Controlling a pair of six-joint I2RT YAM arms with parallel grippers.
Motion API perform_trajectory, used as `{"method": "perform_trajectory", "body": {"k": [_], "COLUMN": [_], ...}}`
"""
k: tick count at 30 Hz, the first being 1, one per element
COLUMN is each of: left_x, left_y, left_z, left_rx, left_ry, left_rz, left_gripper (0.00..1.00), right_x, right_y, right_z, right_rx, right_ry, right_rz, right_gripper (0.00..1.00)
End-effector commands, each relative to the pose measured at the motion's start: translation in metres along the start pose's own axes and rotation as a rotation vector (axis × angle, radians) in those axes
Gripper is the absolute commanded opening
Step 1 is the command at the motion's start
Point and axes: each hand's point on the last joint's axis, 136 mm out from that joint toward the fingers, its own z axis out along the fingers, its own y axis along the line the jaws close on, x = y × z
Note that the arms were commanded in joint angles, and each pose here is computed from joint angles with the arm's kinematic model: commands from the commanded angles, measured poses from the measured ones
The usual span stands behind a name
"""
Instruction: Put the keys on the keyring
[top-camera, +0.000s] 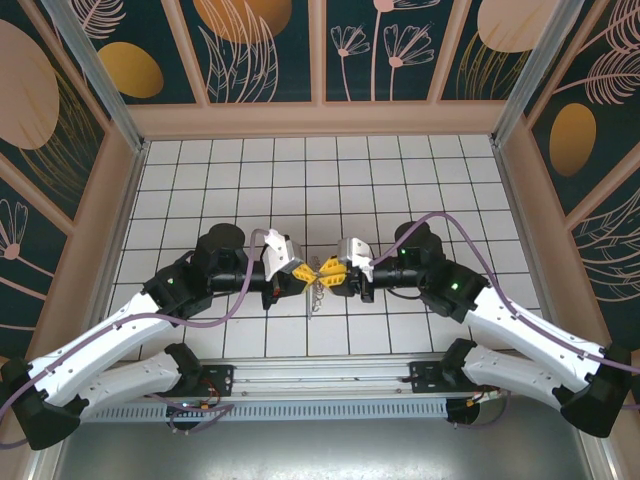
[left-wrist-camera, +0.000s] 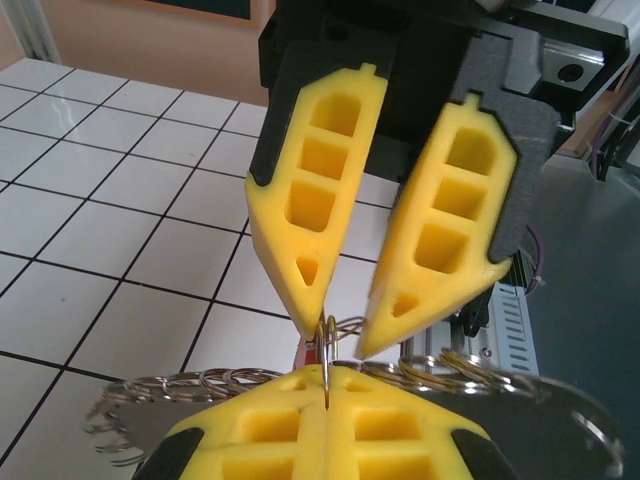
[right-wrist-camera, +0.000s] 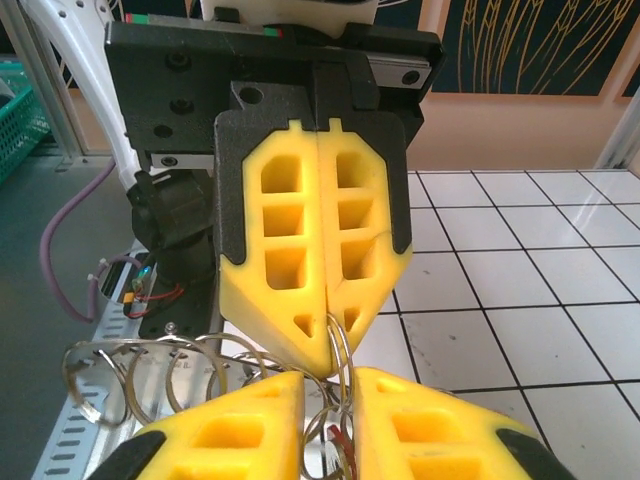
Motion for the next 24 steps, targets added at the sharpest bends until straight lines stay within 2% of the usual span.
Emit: {"method": "perform_trajectory", "body": {"k": [1, 6, 11, 16, 17, 19, 21, 24], "left_x": [-0.031, -0.031, -0.031, -0.026, -0.025, -0.023, -0.021, -0.019], "left_y": [-0.011, -0.012, -0.012, -0.004, -0.002, 0.004, 0.011, 0.023], "left_z": [-0.007, -0.005, -0.005, -0.003, -0.002, -0.002, -0.003, -0.007], "left_rx": [0.047, 0.056, 0.053, 0.017, 0.007, -0.026, -0.07, -0.147], "left_ry": [-0.086, -0.085, -0.086, -0.067, -0.062, -0.05, -0.03, -0.006], "left_rz": [0.067, 0.069, 0.073, 0.063, 0.061, 0.056, 0.059, 0.067], "left_gripper": [0.0, 0.0, 0.0, 0.0, 0.02, 0.21, 0.32, 0.35], "right_x": [-0.017, -0.018, -0.017, -0.02, -0.02, -0.02, -0.018, -0.015], "right_y": [-0.007, -0.01, -0.012, -0.018, -0.02, -0.026, -0.032, -0.042], "right_z": [-0.001, -0.001, 0.0, -0.004, -0.005, -0.007, -0.009, -0.013], "right_rx": [0.024, 0.036, 0.045, 0.091, 0.112, 0.17, 0.235, 0.343], "right_ry": [-0.039, -0.041, -0.031, -0.023, -0.016, 0.002, 0.025, 0.071], "right_rz": [-0.03, -0.035, -0.036, -0.059, -0.067, -0.095, -0.122, -0.162], "right_gripper": [0.15, 0.11, 0.0, 0.0, 0.0, 0.0, 0.0, 0.0]}}
